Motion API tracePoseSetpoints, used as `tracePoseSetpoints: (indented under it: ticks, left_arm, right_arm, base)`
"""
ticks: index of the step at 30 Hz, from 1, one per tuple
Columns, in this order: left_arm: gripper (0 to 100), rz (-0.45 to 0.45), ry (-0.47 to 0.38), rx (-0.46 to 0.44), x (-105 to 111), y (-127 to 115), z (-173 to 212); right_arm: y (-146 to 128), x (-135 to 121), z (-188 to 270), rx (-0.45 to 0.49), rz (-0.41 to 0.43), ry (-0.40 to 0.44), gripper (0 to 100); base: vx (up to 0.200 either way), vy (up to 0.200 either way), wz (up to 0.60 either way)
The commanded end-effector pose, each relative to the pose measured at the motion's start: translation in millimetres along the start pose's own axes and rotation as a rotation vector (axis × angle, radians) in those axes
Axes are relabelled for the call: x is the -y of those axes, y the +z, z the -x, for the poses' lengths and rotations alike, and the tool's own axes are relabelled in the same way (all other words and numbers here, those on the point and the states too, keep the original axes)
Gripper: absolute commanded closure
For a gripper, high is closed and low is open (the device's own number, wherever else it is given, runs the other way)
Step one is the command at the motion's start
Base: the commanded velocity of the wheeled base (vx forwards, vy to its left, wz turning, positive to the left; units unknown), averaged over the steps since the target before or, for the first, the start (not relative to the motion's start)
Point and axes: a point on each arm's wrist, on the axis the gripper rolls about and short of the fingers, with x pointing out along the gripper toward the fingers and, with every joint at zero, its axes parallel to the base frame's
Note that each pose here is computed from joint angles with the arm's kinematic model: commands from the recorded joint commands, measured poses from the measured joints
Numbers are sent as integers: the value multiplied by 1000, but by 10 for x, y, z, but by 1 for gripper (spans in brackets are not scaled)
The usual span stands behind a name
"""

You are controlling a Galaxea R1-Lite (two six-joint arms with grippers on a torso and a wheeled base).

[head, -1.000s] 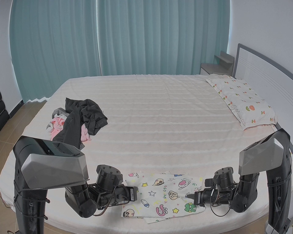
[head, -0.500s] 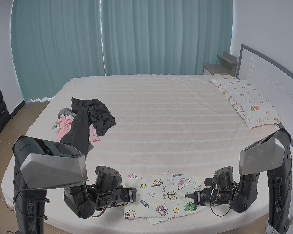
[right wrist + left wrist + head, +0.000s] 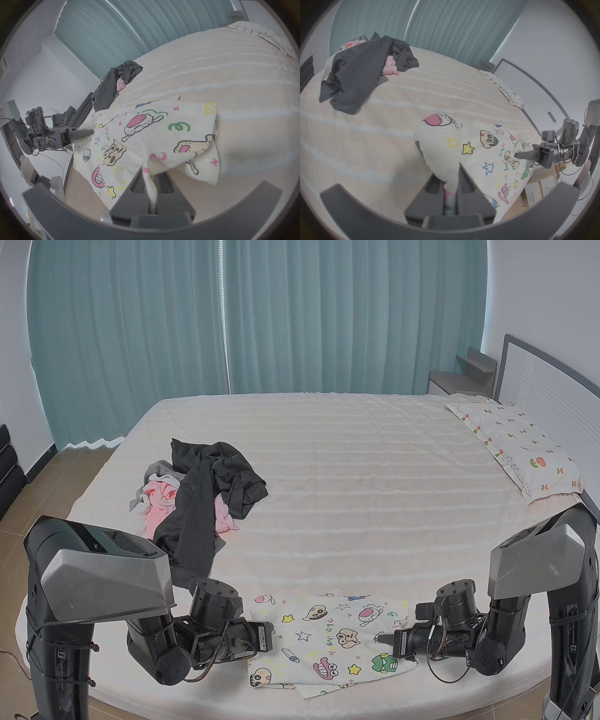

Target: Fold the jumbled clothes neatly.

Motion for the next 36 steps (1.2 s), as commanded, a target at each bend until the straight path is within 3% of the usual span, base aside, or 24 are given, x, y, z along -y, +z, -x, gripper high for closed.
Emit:
tracePoseSetpoints:
  ticks: [1, 10, 16, 17, 25, 36]
  left_arm:
    - [100, 5, 7, 1, -28, 5, -4]
    - [100, 6, 10, -5, -35, -10, -10]
    - [100, 7, 9, -10, -37, -23, -18]
    - [100, 8, 9, -10, -37, -23, -18]
    - [100, 28, 13, -13, -43, -34, -26]
    - [100, 34, 41, -45, -121, -121, 73]
  right_arm:
    - [0, -7, -6, 0, 2, 2, 100]
    - [-2, -4, -10, 0, 2, -1, 100]
    - [-9, 1, -19, -7, 0, -4, 100]
    - [-9, 1, -19, -7, 0, -4, 0]
    - [-19, -4, 0, -9, 0, -8, 0]
    - [-146, 61, 184, -37, 30, -118, 0]
  base:
    - [0, 200, 0]
    - [0, 200, 0]
    - [0, 0, 0]
    - [0, 0, 0]
    - [0, 0, 0]
    - [0, 0, 0]
